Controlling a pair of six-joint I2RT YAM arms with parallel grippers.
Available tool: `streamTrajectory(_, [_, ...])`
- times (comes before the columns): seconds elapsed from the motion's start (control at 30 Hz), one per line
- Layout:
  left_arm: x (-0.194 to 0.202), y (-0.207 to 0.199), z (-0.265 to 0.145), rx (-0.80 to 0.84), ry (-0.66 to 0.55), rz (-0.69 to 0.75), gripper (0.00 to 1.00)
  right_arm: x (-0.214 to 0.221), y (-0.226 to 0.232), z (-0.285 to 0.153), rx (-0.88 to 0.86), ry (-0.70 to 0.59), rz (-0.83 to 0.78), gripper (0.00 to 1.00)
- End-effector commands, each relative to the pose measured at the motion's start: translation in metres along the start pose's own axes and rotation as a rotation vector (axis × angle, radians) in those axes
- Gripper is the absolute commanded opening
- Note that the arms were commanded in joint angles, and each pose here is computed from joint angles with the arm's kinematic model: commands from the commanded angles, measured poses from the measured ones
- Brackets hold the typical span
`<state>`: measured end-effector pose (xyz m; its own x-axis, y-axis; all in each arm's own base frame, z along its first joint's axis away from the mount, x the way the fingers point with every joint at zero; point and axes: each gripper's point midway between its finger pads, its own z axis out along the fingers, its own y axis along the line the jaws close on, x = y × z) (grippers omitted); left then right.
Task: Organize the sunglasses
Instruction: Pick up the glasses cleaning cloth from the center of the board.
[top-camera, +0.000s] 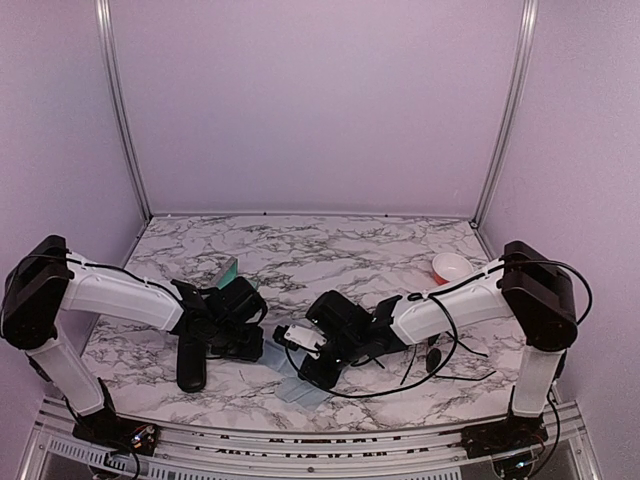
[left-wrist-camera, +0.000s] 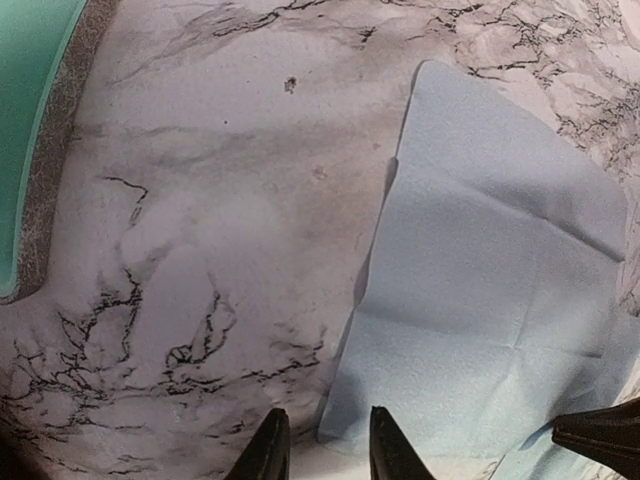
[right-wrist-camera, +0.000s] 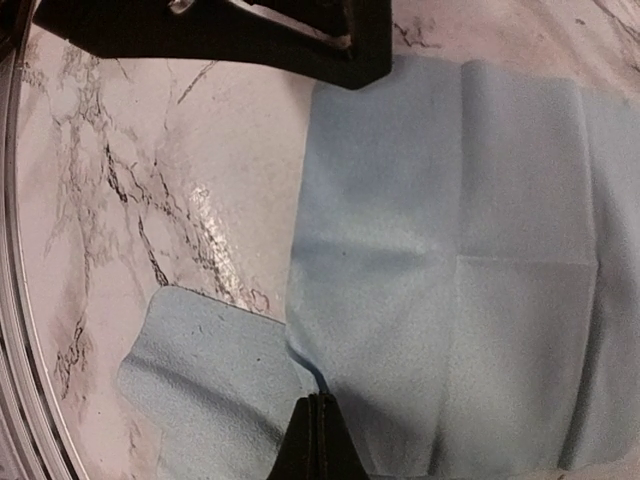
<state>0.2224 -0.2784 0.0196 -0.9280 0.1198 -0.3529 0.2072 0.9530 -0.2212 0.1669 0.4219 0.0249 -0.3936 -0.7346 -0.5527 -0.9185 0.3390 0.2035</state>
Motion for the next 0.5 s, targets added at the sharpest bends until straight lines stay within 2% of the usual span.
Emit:
streamTrajectory(0.0, [0.013, -0.003, 0.005, 0.004, 0.05, 0.003, 0.27, -0.012, 0.003, -0.009, 0.012, -0.04, -0.02, 0.0])
streamTrajectory(0.2, [0.021, -0.008, 0.01, 0.015, 0.072, 0.026, 0.24, -0.015, 0.003, -0.009, 0.015, -0.049, -0.017, 0.0])
streamTrajectory(0.4, [0.025, -0.005, 0.014, -0.003, 0.082, 0.016, 0.12, -0.02, 0.002, -0.011, 0.02, -0.059, -0.015, 0.0])
streamTrajectory(0.47, [0.026, -0.004, 0.015, -0.008, 0.08, 0.013, 0.05, -0.021, 0.002, -0.011, 0.02, -0.06, -0.016, 0.0])
